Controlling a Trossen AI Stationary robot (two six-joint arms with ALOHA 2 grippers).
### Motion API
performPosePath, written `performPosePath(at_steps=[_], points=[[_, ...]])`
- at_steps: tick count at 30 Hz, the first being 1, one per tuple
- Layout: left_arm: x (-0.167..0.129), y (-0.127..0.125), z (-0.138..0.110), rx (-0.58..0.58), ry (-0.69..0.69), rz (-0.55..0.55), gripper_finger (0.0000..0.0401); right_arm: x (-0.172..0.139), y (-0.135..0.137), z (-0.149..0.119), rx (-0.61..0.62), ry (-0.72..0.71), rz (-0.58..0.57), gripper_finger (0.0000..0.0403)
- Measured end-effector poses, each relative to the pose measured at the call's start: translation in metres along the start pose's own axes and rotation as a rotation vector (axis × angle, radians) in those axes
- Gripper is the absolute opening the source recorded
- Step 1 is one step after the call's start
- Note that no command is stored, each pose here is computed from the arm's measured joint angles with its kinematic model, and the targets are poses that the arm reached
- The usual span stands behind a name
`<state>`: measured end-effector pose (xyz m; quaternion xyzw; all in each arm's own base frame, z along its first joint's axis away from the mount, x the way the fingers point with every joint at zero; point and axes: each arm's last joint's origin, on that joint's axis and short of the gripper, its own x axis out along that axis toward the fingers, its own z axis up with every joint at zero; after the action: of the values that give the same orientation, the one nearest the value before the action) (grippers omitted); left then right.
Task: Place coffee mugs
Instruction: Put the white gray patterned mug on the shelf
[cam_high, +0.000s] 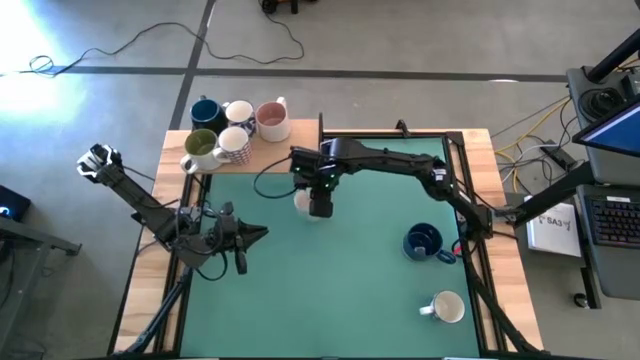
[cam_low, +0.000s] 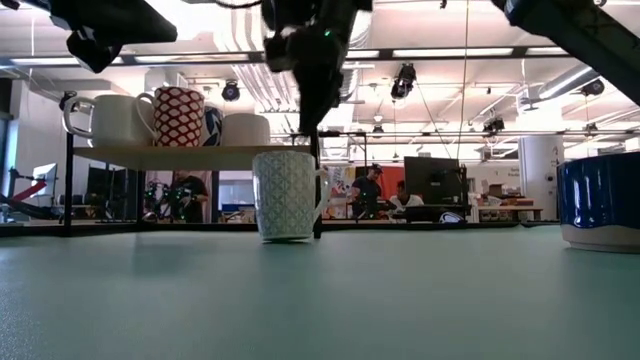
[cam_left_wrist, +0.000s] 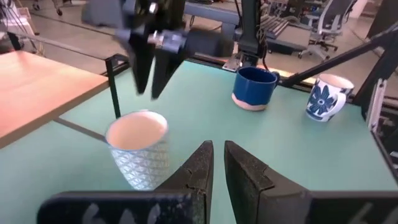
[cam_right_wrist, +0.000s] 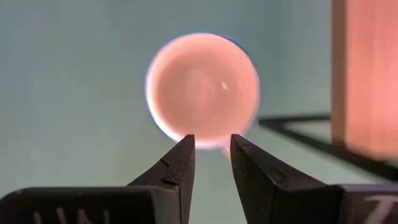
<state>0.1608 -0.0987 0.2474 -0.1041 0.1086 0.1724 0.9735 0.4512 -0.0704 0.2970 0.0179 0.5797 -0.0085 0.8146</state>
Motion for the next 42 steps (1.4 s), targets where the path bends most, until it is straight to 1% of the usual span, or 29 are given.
performPosePath(at_steps=[4, 6, 9, 11, 13, 15, 17, 22, 24, 27, 31, 33, 38, 42], points=[[0.004, -0.001, -0.003, 0.034, 0.010, 0.013, 0.0022, -0.029, 0.003, -0.009, 0.026, 0.005, -0.006, 0.0087], [0.007, -0.001, -0.004, 0.039, 0.014, 0.027, 0.0022, -0.044, 0.006, -0.013, 0.042, -0.019, -0.007, 0.0085], [0.013, 0.000, -0.006, 0.050, 0.039, 0.025, 0.0022, -0.063, 0.014, -0.018, 0.045, -0.048, -0.010, 0.0084], [0.019, 0.001, -0.006, 0.068, 0.068, 0.015, 0.0022, -0.074, 0.021, -0.024, 0.046, -0.059, -0.034, 0.0084], [0.026, 0.001, -0.001, 0.104, 0.087, 0.005, 0.0022, -0.082, 0.028, -0.033, 0.047, -0.055, -0.070, 0.0085], [0.033, 0.000, 0.007, 0.164, 0.101, -0.003, 0.0022, -0.089, 0.035, -0.045, 0.057, -0.047, -0.104, 0.0087], [0.041, 0.001, 0.013, 0.235, 0.147, 0.006, 0.0022, -0.093, 0.042, -0.057, 0.076, -0.051, -0.132, 0.0086], [0.061, 0.010, 0.024, 0.361, 0.306, 0.065, 0.0022, -0.096, 0.053, -0.091, 0.140, -0.115, -0.126, 0.0085], [0.070, 0.011, 0.026, 0.402, 0.376, 0.022, 0.0022, -0.095, 0.055, -0.106, 0.169, -0.141, -0.119, 0.0087], [0.086, 0.007, 0.031, 0.448, 0.449, -0.093, 0.0022, -0.089, 0.054, -0.129, 0.229, -0.176, -0.111, 0.0094], [0.106, 0.001, 0.037, 0.593, 0.494, -0.137, 0.0022, -0.081, 0.054, -0.157, 0.292, -0.215, -0.099, 0.0105], [0.118, -0.003, 0.039, 0.641, 0.521, -0.155, 0.0022, -0.078, 0.054, -0.171, 0.319, -0.227, -0.093, 0.0113], [0.143, -0.008, 0.034, 0.677, 0.599, -0.141, 0.0022, -0.074, 0.053, -0.199, 0.390, -0.240, -0.083, 0.0133], [0.153, -0.011, 0.025, 0.690, 0.645, -0.170, 0.0022, -0.075, 0.053, -0.218, 0.427, -0.245, -0.078, 0.0147]])
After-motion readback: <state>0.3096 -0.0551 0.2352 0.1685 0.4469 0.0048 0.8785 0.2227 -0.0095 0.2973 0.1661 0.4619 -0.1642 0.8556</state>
